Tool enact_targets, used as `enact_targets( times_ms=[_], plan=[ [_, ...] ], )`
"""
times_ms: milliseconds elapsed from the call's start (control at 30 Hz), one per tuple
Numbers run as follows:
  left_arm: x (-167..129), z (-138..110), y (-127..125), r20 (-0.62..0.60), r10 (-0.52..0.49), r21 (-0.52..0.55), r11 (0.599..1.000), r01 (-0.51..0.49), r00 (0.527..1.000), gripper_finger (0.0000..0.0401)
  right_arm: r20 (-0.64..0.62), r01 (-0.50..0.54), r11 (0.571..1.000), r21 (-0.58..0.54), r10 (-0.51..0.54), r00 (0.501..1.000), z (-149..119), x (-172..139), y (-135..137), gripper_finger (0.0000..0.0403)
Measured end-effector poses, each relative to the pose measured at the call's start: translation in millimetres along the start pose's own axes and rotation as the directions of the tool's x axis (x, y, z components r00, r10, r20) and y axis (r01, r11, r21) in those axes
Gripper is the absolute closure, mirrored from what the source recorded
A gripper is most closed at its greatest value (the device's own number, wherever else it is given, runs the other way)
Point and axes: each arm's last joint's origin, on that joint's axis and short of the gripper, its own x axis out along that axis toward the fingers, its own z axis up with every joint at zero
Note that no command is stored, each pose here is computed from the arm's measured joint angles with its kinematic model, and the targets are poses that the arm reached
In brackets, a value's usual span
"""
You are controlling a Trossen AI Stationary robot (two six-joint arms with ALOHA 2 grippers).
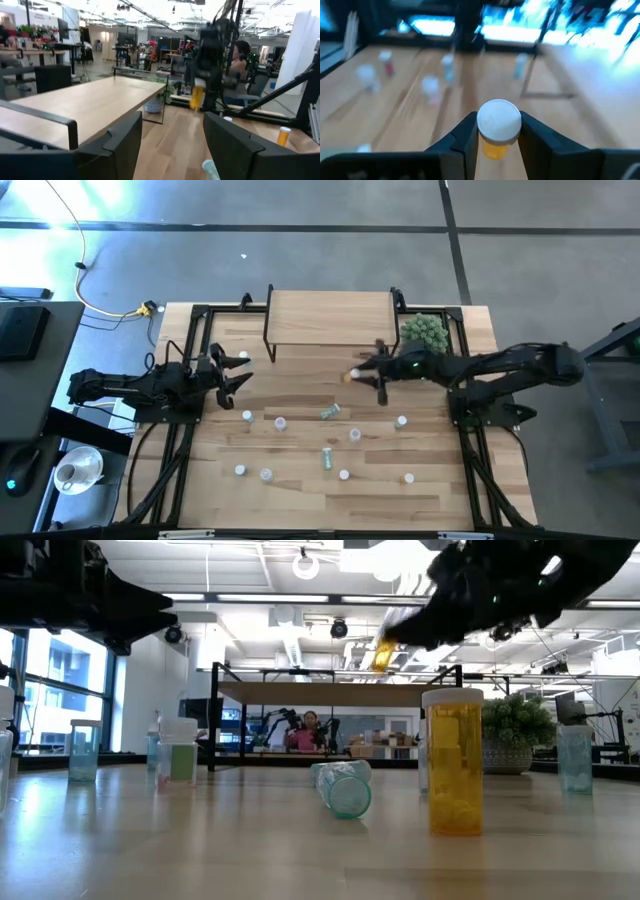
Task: Pick and place medicine bottles onto shelf by color
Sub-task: Put the top orange pill bottle on the shelf
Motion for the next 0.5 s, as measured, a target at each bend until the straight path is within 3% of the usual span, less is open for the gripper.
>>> enact_targets(
  times_ms=[100,267,500],
  plan=[
    [0.0,-2.1,0.2,-0.021,0.002,-0.008,1.0,-0.002,1.0,0.0201,0.081,0.127,0.991,-0.035,-0.124,0.989,17.6,-17.9,-9.9,0.0299],
    [-0.1,-3.2,0.3,-0.032,0.004,-0.004,1.0,-0.004,0.999,0.0201,0.125,0.35,0.937,-0.027,-0.344,0.931,53.2,-41.1,-35.3,0.0299],
    [0.0,-3.4,0.3,-0.033,0.006,-0.013,1.0,-0.006,0.999,0.0201,0.018,0.547,0.836,0.044,-0.548,0.836,102.1,-57.3,-75.2,0.0299]
  ],
)
